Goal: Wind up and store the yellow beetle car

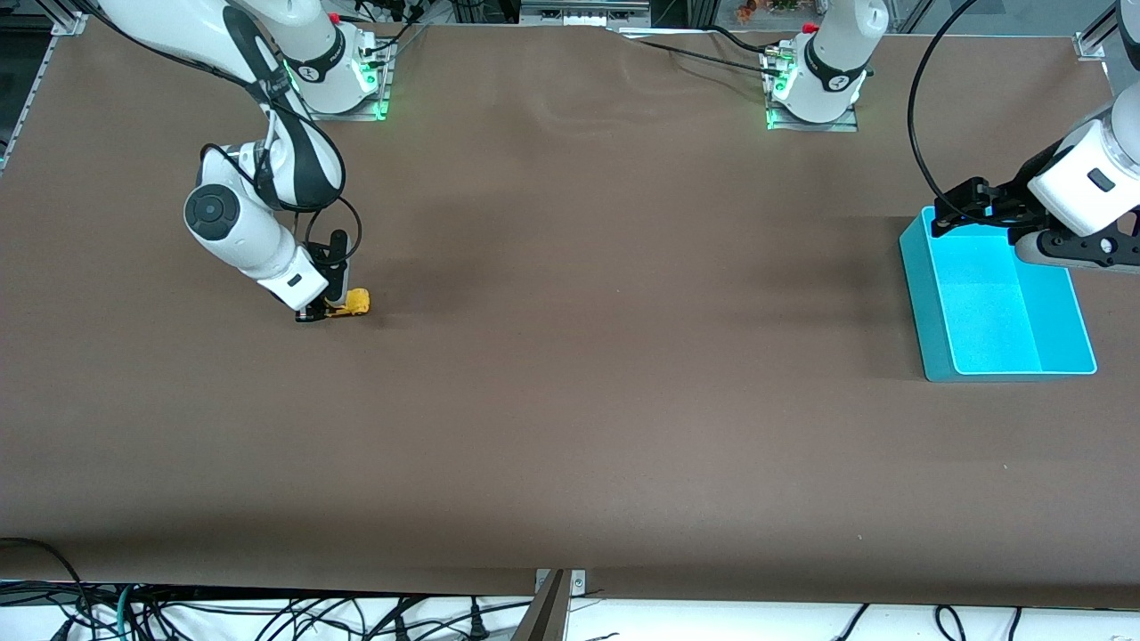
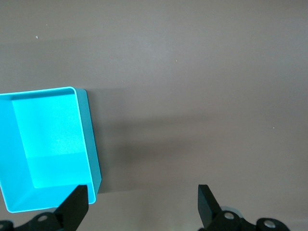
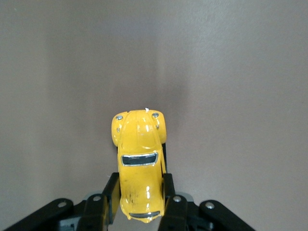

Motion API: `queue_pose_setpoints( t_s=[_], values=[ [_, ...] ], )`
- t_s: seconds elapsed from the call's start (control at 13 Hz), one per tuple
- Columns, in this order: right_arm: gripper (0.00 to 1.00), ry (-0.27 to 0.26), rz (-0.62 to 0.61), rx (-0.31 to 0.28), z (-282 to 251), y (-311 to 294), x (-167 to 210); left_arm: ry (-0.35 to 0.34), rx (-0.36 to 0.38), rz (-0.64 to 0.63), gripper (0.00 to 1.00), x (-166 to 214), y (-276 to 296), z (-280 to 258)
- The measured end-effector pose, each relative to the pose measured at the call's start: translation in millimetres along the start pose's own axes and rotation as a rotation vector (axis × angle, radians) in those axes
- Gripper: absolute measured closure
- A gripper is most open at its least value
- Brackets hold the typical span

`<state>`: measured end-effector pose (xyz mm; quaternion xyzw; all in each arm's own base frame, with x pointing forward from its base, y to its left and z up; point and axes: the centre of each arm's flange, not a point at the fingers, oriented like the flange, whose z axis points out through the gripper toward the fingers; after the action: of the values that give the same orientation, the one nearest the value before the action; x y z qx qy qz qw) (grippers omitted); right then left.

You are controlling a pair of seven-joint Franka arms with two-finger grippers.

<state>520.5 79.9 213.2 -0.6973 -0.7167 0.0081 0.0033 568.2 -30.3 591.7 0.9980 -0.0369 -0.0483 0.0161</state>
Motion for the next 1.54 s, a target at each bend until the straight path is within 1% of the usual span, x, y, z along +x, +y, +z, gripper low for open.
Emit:
queue_pose_setpoints(
  t_s=[0.15,0.46,0.69,1.0,1.38,1.54],
  values=[
    [0.61,0.0,0.007,-0.006,9.4,0.7,-4.3,0.0,0.0,0.0,0.0,0.0,0.0,0.0],
    [0.61,0.001,0.015,-0.013,9.5,0.4,-11.2,0.0,0.0,0.0,0.0,0.1,0.0,0.2],
    [0.61,0.002,-0.001,-0.019,9.3,1.3,-28.6,0.0,0.0,0.0,0.0,0.1,0.0,0.2],
    [0.61,0.0,-0.028,-0.031,10.0,3.4,-78.2,0.0,0.0,0.0,0.0,0.1,0.0,0.2],
    [0.61,-0.011,-0.07,-0.068,10.8,-0.2,-161.5,0.0,0.0,0.0,0.0,0.1,0.0,0.2],
    [0.61,-0.013,-0.075,-0.073,10.9,-0.4,-174.7,0.0,0.0,0.0,0.0,0.1,0.0,0.2]
  ],
)
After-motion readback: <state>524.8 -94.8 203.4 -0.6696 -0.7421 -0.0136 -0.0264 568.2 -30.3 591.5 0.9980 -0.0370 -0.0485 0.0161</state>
